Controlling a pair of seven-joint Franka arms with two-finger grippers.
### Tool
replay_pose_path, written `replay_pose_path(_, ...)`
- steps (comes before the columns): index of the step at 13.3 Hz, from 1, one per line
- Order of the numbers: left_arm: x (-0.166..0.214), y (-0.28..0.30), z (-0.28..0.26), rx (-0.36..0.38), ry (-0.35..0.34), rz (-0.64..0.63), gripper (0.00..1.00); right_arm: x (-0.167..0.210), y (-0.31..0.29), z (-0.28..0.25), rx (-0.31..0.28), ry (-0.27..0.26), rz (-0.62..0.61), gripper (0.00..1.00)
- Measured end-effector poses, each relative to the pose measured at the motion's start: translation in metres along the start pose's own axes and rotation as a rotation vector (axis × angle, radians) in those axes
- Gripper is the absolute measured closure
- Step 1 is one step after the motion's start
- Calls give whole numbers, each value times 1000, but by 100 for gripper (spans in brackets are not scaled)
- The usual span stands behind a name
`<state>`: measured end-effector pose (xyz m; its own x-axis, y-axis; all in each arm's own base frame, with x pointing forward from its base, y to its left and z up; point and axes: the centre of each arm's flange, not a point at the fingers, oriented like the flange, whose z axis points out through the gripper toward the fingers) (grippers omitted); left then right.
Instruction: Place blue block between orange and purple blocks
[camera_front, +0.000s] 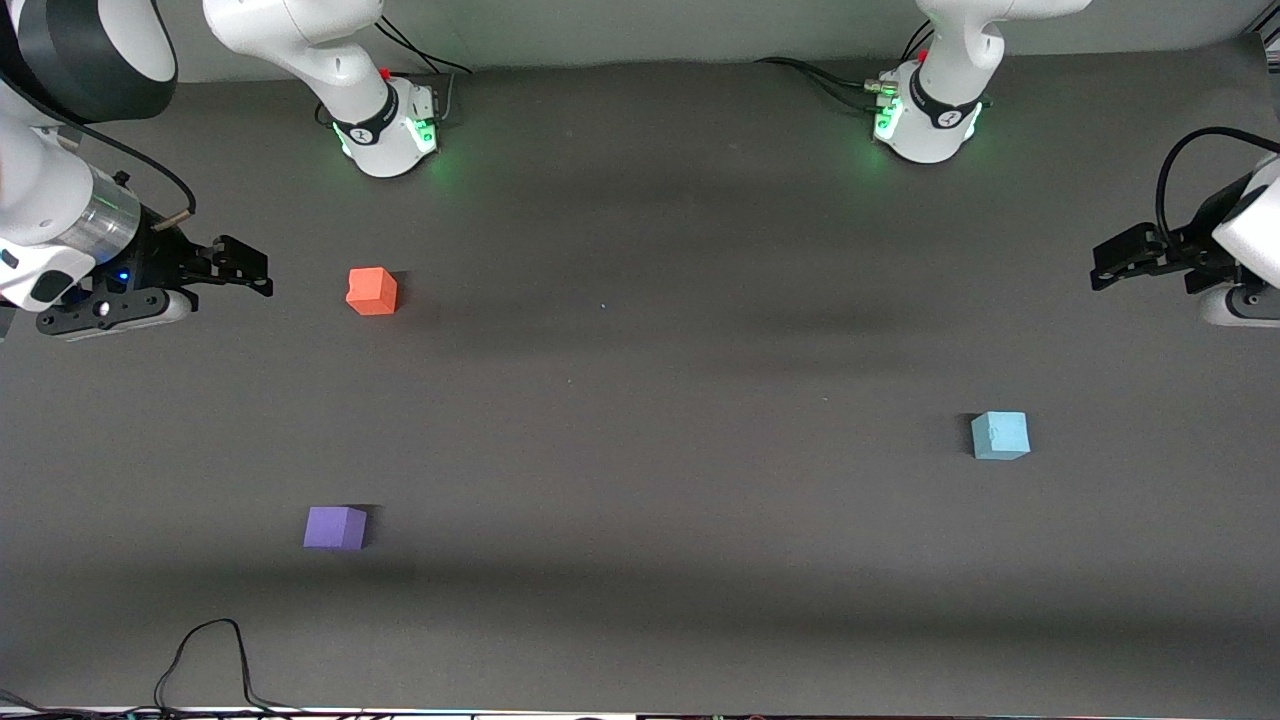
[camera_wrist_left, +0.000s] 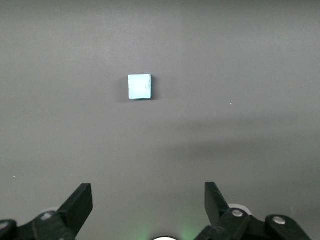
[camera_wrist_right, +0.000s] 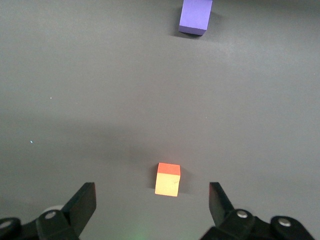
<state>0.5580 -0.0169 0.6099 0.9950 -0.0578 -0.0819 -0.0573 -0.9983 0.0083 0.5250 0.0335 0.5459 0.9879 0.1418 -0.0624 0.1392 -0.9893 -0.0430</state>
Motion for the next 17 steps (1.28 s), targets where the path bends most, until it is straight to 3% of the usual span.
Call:
replay_pose_path(11, 4, -7, 5, 2, 5, 5, 0, 0, 0, 0, 0, 0, -1, 0)
replay_pose_path(17, 59, -32, 107, 12, 21, 29, 0, 0, 0, 1, 0, -2, -1, 0)
